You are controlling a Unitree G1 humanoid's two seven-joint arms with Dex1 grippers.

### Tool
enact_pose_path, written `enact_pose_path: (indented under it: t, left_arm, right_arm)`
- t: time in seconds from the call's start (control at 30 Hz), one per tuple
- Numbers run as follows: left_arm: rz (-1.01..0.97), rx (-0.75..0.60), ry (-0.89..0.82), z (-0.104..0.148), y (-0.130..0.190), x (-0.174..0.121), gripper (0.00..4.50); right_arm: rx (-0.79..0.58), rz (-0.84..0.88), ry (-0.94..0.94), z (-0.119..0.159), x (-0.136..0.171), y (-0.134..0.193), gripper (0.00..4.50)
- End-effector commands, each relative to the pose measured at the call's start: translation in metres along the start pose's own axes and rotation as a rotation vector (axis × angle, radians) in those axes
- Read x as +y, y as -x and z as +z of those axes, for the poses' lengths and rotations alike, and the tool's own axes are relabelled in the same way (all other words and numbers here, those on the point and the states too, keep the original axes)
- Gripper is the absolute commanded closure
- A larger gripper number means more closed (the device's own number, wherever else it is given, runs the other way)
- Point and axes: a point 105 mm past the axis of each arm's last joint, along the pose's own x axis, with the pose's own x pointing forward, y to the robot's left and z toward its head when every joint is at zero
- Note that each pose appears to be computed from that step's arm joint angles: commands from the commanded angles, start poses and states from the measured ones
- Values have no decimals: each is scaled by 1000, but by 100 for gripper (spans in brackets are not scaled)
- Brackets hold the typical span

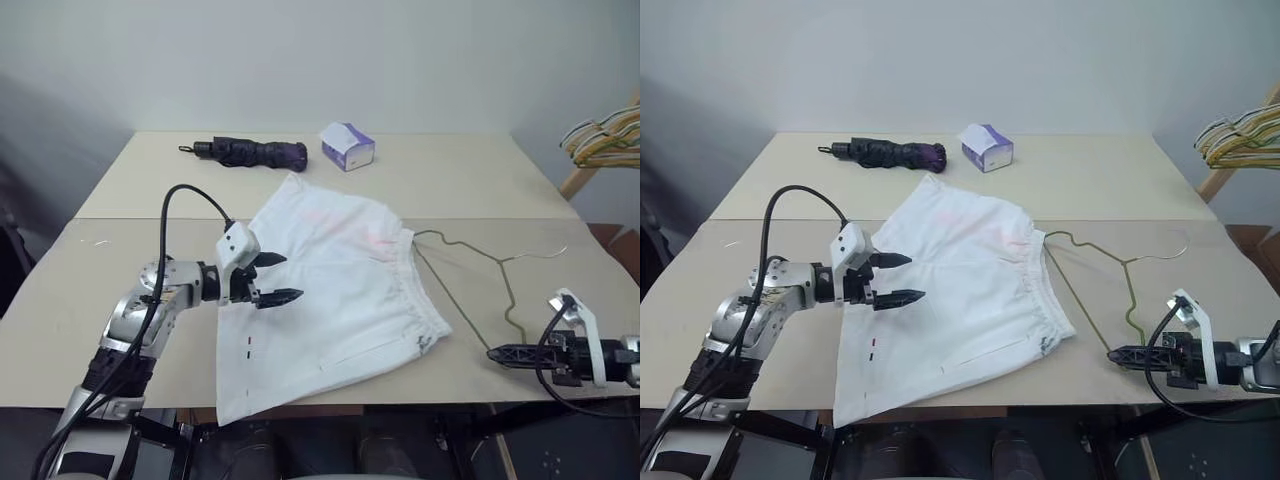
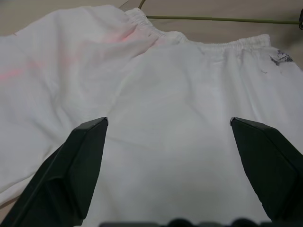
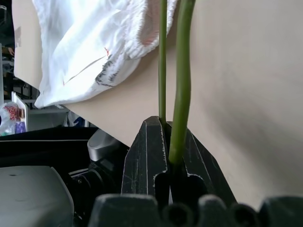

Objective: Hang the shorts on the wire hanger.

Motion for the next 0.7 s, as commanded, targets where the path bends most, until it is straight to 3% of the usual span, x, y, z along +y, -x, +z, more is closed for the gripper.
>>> enact_pose_path:
  t: [0.03,0.27,0.7]
  left_arm:
    - [6,-35,-30,11,4,-2,3]
    - [13,-35,-29,10,3,-2,3]
    - [21,3,-61,3,9,-3,3]
  right_arm:
    - [10,34,61,6,10,4,450]
    - [102,80,70,1,13,2,450]
    - [180,55,96,54,-1,-9,450]
